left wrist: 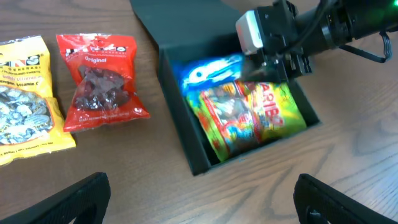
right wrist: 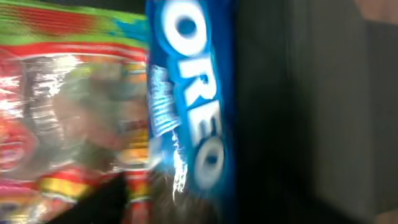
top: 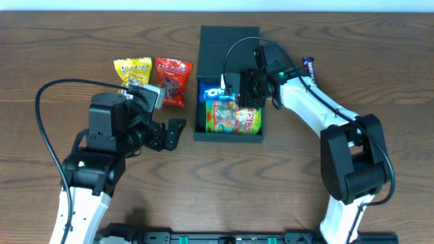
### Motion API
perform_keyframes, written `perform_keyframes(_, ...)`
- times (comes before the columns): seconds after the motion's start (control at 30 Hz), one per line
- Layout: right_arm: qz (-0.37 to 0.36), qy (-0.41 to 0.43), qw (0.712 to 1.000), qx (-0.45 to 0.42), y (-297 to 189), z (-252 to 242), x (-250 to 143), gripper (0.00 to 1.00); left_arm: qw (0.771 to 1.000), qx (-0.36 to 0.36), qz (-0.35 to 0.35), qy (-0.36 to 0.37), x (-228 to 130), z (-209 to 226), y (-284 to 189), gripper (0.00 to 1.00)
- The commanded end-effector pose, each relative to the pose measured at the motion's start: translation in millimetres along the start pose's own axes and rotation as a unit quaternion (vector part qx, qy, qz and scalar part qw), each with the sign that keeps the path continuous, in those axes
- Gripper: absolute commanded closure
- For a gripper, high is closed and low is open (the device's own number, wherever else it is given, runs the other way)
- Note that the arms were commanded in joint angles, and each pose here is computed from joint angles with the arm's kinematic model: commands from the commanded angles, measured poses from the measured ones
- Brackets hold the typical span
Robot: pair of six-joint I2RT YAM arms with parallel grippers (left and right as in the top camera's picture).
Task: Pack container
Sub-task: 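Carry the Oreo pack with right gripper into the box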
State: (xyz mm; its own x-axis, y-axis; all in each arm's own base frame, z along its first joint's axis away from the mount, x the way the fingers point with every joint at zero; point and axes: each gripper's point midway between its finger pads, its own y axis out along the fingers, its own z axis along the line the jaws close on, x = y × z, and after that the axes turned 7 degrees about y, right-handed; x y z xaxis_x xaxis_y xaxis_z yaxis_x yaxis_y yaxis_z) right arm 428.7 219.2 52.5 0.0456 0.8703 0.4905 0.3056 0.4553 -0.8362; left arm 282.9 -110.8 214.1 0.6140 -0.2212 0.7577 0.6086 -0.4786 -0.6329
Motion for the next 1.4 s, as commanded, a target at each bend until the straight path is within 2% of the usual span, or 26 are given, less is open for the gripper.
perform_keyframes(0.0, -0.003, -0.012, 1.000, -0.003, 2, -1, 5, 0.01, 1.000, 0.006, -0.013, 0.007, 10, 1, -7, 0.05)
perform_keyframes(0.17, -0.012, 0.024, 1.000, -0.014, -8, -5, 13, 0.01, 1.000, 0.006, -0.008, 0.005, 7, 1, -7, 0.05)
perform_keyframes(0.33, -0.047, 0.067, 0.996, -0.031, -37, -11, 38, 0.01, 1.000, 0.005, -0.001, 0.002, 3, 0, -7, 0.05)
perform_keyframes(0.43, -0.085, 0.121, 0.988, -0.046, -69, -14, 64, 0.01, 1.000, 0.004, 0.007, -0.001, 0, 0, -6, 0.05)
perform_keyframes(0.53, -0.103, 0.195, 0.974, -0.052, -91, -16, 72, 0.01, 1.000, 0.003, 0.009, -0.002, -2, -1, -6, 0.05)
perform_keyframes(0.57, -0.103, 0.216, 0.970, -0.051, -95, -16, 72, 0.12, 1.000, 0.003, 0.009, -0.002, -2, -1, -6, 0.05)
perform_keyframes(0.6, -0.094, 0.238, 0.966, -0.043, -99, -11, 67, 0.43, 1.000, 0.003, 0.009, -0.001, -2, -1, -6, 0.05)
perform_keyframes(0.63, -0.084, 0.246, 0.965, -0.038, -99, -8, 62, 0.88, 1.000, 0.003, 0.009, -0.001, -2, 0, -6, 0.05)
perform_keyframes(0.67, -0.067, 0.264, 0.962, -0.033, -99, -5, 53, 0.98, 1.000, 0.004, 0.010, -0.001, -2, 0, -6, 0.05)
perform_keyframes(0.87, 0.026, 0.402, 0.913, -0.060, -102, -4, -4, 0.98, 1.000, 0.003, 0.010, -0.002, -2, -1, -6, 0.05)
perform_keyframes(1.0, 0.058, 0.561, 0.820, -0.094, -111, -16, -56, 0.99, 1.000, 0.003, 0.011, -0.002, -3, -1, -6, 0.05)
perform_keyframes(1.03, 0.060, 0.581, 0.807, -0.094, -111, -15, -61, 0.99, 1.000, 0.003, 0.012, -0.003, -3, -1, -6, 0.05)
perform_keyframes(1.37, 0.083, 0.648, 0.753, -0.072, -68, 31, -94, 0.99, 1.000, 0.003, 0.012, -0.003, -3, -1, -6, 0.05)
